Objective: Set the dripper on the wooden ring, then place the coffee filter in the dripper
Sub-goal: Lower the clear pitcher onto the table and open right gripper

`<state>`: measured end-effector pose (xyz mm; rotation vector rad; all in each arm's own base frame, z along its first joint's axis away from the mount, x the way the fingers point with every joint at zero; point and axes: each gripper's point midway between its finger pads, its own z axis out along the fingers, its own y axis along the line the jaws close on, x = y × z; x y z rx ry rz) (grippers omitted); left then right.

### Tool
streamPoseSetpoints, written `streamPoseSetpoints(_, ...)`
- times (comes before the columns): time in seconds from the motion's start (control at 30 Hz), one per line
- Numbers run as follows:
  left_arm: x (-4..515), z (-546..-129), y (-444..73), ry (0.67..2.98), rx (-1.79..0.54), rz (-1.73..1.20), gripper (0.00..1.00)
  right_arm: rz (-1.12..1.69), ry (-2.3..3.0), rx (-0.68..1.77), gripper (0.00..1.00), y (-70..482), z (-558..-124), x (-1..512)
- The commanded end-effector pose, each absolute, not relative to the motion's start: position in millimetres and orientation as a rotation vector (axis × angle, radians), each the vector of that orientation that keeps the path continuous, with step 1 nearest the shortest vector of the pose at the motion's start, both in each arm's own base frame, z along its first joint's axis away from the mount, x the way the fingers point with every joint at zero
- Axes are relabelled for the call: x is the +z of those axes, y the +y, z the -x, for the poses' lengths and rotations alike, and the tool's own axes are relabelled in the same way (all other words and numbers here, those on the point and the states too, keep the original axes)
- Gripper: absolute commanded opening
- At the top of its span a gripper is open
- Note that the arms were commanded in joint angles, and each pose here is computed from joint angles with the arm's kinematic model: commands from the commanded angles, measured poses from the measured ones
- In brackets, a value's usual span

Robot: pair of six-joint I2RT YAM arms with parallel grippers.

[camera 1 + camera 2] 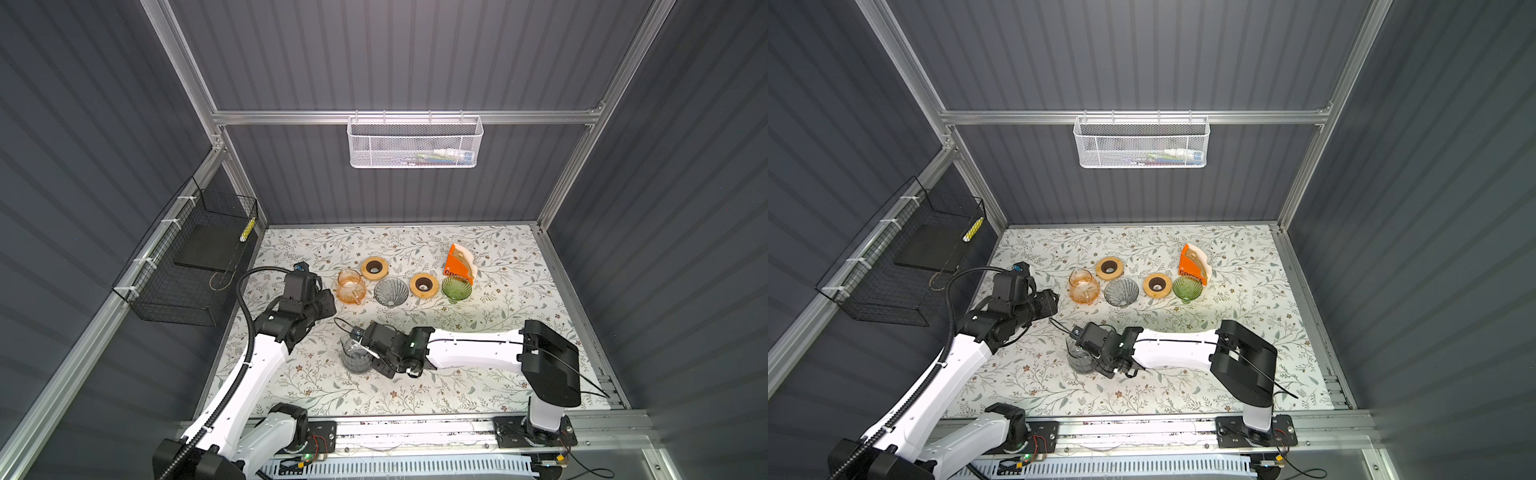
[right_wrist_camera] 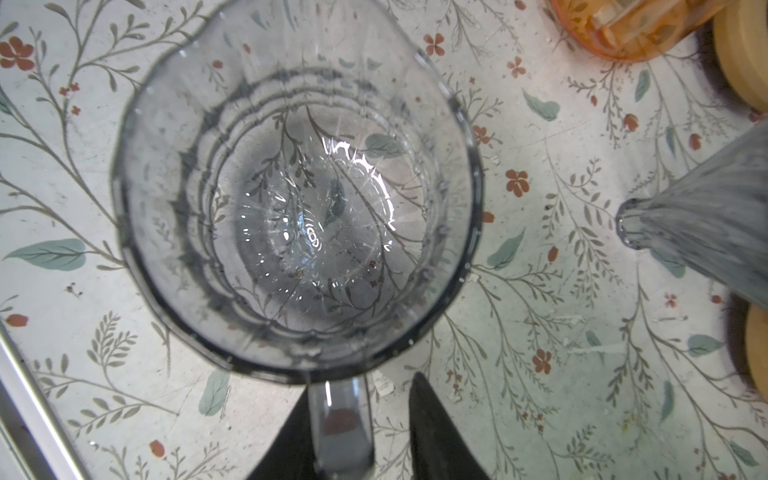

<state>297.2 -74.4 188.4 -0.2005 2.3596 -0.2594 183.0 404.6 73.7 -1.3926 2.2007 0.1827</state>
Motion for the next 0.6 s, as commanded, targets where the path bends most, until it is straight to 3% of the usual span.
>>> streamPoseSetpoints(0.0,188,-291,-76,2.369,-0.265,0.171,0.58,1.395,2.205,0.12,0.35,400,-187,71)
streamPoseSetpoints(0.57,193,-289,-77,2.368,-0.274,0.166,0.58,1.308,2.21,0.281,0.4,401,-176,111)
